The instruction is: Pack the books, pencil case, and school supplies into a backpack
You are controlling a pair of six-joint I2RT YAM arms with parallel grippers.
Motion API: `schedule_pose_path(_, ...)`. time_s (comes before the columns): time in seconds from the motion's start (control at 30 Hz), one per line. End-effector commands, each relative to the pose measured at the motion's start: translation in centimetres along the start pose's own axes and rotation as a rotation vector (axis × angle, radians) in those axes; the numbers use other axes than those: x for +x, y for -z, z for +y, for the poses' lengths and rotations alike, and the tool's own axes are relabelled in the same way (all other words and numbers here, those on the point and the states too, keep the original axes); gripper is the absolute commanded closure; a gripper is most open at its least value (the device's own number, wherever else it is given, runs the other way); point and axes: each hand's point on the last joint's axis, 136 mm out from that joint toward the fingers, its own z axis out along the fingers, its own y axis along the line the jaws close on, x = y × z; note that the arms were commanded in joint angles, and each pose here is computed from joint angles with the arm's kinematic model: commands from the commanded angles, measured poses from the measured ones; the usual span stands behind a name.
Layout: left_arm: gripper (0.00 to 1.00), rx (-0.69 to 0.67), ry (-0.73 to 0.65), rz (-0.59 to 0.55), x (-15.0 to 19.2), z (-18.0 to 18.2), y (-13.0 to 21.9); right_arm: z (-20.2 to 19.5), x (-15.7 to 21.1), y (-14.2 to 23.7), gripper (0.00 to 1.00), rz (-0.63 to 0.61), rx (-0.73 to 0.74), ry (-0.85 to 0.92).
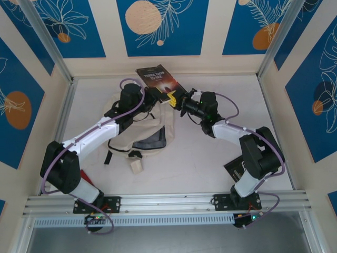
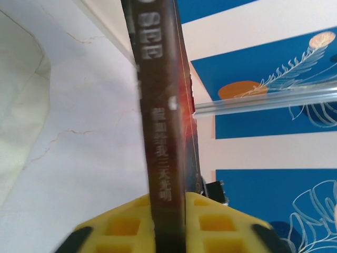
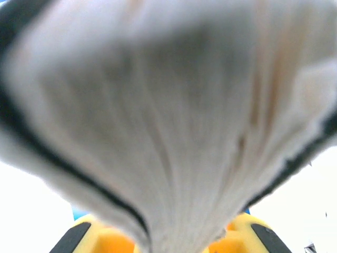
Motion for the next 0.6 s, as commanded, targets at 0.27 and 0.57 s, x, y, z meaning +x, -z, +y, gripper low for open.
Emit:
schedule_pose_path(0.27, 0.18, -0.297, -0.377, 0.145, 0.9, 6.1, 3.7, -1.7, -1.4, 4.8, 0.97, -0.061, 0.217, 0.236)
schedule_pose_path(0.57, 0.16, -0.694, -0.895, 0.469, 1.3, 12.9, 11.1, -3.6, -2.4, 9.8, 0.97, -0.144, 0.431, 0.43)
